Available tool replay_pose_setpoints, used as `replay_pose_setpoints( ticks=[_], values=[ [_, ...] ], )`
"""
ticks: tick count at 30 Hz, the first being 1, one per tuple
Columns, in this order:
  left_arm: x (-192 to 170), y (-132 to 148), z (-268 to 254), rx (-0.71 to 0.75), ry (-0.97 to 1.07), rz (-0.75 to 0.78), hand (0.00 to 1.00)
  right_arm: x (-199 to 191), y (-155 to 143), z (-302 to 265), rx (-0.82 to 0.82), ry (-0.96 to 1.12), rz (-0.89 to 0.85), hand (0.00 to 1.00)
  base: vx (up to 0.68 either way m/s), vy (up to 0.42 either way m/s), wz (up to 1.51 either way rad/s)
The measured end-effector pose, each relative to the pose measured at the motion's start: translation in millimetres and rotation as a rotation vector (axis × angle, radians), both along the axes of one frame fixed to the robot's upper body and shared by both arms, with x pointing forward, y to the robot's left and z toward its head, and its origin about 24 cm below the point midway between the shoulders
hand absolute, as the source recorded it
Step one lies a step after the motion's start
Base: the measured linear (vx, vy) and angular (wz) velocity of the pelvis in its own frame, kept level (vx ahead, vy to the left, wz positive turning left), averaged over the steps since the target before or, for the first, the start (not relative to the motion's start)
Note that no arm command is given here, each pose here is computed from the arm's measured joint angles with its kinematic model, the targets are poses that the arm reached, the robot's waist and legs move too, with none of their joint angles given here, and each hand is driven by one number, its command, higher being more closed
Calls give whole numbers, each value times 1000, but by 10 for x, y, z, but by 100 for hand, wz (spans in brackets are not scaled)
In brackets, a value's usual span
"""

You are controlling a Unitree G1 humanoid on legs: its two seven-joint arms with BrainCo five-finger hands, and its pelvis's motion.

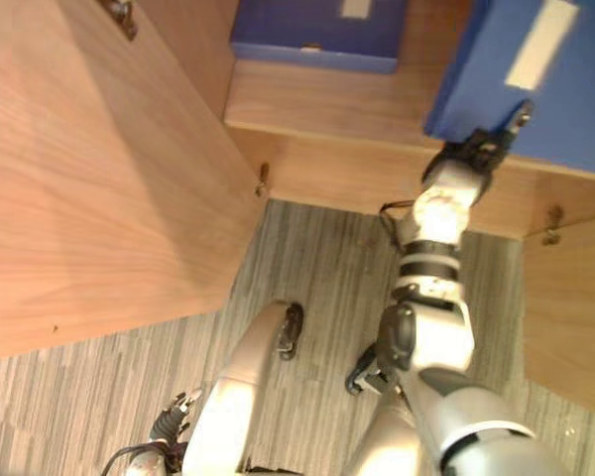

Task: Walk over to the cabinet, pick up the folder, carry it to the office cabinet, place the folder inside the office cabinet, then close the office cabinet door

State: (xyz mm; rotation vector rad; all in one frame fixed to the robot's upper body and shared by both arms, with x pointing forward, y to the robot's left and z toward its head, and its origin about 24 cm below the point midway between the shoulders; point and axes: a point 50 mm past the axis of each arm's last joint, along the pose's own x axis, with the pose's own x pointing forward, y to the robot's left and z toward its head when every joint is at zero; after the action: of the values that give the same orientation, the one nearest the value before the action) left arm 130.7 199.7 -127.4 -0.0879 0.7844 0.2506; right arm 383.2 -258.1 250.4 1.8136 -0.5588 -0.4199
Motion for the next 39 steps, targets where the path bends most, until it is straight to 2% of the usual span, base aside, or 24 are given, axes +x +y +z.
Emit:
replay_pose_setpoints(
  ticks=[3,9,16,17,36,39],
  values=[
    [24,-25,16,0,-10,-12,0,-32,-181,140,39,-6,-28,100,-7,-6,26],
    [33,-50,30,0,-21,-26,0,-269,-663,600,-35,-57,-145,100,-14,-17,18],
    [23,-51,25,-7,-18,-13,0,-273,-766,725,-211,49,-151,100,21,-49,6],
    [20,-50,24,-8,-17,-11,0,-270,-756,748,-248,62,-150,0,40,-58,9],
    [-2,-40,76,-36,-53,24,0,-172,-419,1101,-684,70,-146,0,52,-35,2],
    [-13,-42,100,-39,-64,-9,0,-140,-346,1119,-804,83,-132,0,60,-35,0]
  ],
)
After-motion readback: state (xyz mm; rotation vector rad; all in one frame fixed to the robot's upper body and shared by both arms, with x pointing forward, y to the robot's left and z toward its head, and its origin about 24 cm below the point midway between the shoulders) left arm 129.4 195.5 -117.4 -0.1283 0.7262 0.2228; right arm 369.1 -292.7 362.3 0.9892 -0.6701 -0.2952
